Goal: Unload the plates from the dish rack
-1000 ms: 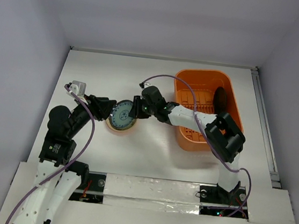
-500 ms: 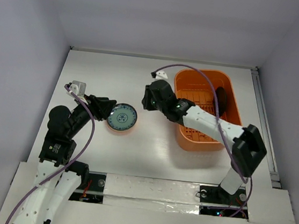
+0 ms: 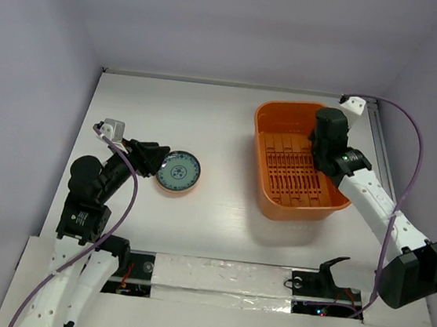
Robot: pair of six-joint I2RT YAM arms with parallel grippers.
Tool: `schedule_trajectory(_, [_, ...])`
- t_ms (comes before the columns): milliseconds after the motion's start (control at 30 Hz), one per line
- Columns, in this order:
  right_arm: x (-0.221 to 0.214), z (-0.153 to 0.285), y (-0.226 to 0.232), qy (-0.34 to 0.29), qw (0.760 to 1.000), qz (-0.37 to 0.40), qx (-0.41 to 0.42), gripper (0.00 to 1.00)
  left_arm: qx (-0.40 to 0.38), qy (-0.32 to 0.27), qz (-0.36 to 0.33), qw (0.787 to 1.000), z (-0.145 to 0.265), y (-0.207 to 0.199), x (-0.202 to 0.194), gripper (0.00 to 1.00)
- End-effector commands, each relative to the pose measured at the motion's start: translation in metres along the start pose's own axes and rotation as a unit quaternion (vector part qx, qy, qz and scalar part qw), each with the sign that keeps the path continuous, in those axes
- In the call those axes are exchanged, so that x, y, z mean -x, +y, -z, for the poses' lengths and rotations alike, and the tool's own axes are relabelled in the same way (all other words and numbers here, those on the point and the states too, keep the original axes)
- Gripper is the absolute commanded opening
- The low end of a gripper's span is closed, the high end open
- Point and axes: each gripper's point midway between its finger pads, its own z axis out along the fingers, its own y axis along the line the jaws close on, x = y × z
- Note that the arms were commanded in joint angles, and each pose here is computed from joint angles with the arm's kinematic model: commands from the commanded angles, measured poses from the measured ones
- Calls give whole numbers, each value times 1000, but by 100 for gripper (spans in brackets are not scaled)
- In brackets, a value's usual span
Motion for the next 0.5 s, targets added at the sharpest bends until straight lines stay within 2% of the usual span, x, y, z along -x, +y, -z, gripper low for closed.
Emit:
schedule_trajectory(0, [-11, -14, -38, 13, 997, 41, -71, 47, -26, -30, -15, 999, 3, -16, 21, 41])
schedule_trajectory(333, [-54, -47, -65, 78, 987, 79, -111, 48, -30, -35, -17, 999, 5, -19, 23, 41])
schedule_trajectory(467, [-66, -59, -61, 95, 986, 88, -106, 42, -34, -34, -17, 999, 6, -22, 22, 41])
